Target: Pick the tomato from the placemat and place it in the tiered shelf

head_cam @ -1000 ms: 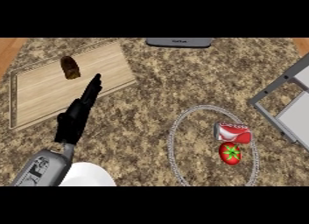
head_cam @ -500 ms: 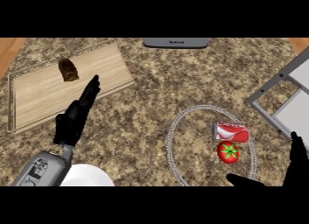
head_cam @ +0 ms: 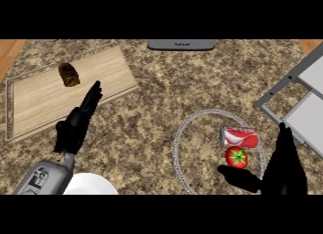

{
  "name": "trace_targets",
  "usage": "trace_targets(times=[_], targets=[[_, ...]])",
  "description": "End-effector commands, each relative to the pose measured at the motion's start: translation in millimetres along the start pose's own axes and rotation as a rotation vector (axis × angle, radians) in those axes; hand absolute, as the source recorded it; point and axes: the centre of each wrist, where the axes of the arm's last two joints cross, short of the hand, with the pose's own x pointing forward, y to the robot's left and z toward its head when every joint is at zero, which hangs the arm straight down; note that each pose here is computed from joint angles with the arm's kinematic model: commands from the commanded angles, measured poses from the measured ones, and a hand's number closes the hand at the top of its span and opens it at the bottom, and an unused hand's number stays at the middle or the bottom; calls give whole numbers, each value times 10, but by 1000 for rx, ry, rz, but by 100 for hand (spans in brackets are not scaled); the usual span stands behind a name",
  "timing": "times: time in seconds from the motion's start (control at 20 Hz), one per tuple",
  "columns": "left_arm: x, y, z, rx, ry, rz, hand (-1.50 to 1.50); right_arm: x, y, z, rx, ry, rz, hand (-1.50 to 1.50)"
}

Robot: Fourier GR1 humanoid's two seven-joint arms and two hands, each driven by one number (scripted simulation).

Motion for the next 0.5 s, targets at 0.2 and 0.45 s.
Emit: trace_targets(times=[0.2, 0.45], targets=[[-95, -57, 34, -1, 10, -4, 0, 196, 193, 12, 20, 211, 59, -150], [30, 36, 4, -10, 2, 5, 0, 59, 289, -128, 33, 222, 70, -150]])
